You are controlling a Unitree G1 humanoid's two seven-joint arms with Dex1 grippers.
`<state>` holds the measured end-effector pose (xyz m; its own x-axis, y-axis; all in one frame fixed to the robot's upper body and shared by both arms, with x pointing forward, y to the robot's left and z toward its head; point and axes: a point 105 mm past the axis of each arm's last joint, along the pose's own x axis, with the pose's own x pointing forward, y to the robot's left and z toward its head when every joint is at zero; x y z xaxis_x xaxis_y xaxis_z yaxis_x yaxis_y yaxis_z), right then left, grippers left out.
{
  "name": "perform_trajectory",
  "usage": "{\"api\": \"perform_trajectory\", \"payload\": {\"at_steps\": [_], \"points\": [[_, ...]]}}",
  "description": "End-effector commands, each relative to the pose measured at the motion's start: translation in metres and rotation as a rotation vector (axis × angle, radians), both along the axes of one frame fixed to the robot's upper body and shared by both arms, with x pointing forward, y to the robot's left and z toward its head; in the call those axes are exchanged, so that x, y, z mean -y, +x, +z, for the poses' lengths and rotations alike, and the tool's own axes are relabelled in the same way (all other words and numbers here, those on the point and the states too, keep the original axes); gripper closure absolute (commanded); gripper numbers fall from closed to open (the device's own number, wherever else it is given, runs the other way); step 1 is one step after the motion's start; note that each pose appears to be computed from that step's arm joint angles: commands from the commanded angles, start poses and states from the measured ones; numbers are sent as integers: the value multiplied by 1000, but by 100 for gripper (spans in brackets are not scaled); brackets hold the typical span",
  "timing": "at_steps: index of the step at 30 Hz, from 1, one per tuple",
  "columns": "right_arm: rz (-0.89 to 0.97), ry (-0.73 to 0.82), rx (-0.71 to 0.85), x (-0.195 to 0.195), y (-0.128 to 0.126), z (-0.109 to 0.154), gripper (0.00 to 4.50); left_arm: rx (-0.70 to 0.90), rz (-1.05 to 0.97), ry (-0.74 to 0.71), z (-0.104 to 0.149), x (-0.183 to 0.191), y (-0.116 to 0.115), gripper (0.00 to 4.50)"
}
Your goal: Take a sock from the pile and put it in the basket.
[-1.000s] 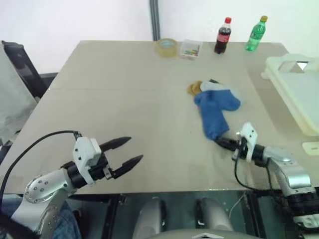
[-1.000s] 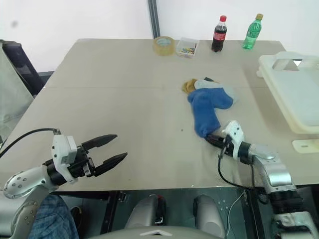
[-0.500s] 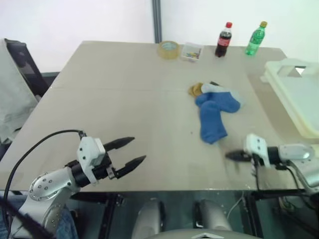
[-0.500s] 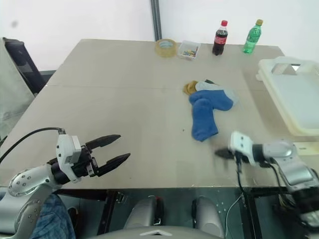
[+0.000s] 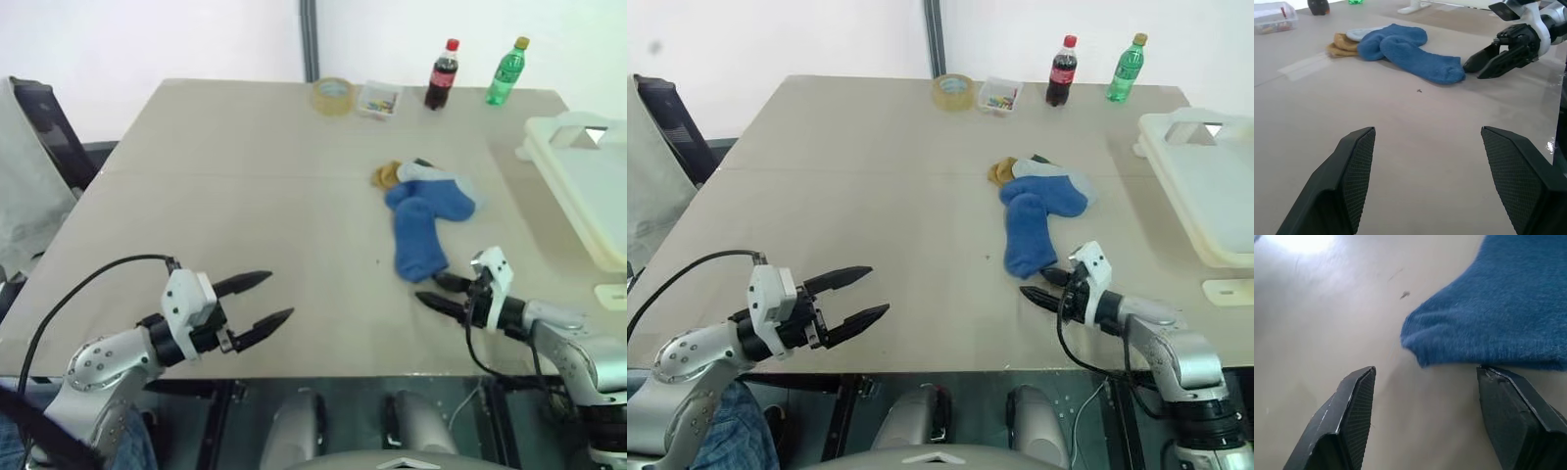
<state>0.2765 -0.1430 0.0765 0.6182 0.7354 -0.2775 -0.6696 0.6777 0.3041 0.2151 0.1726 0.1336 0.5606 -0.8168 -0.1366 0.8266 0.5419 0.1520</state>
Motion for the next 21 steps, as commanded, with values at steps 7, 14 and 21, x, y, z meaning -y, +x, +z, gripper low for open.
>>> {"api": "perform_trajectory", "payload": {"at_steps": [7,14,21], "points": [[-234,160,-161,-17,28,5,115,25,-28,17,1,3,3,80],[-222,85,-176,-22,28,-3,306,21,-28,20,-2,2,2,80],[-82,-88,-85,-17,22,-5,440,18,-40,16,-5,3,2,80]]}}
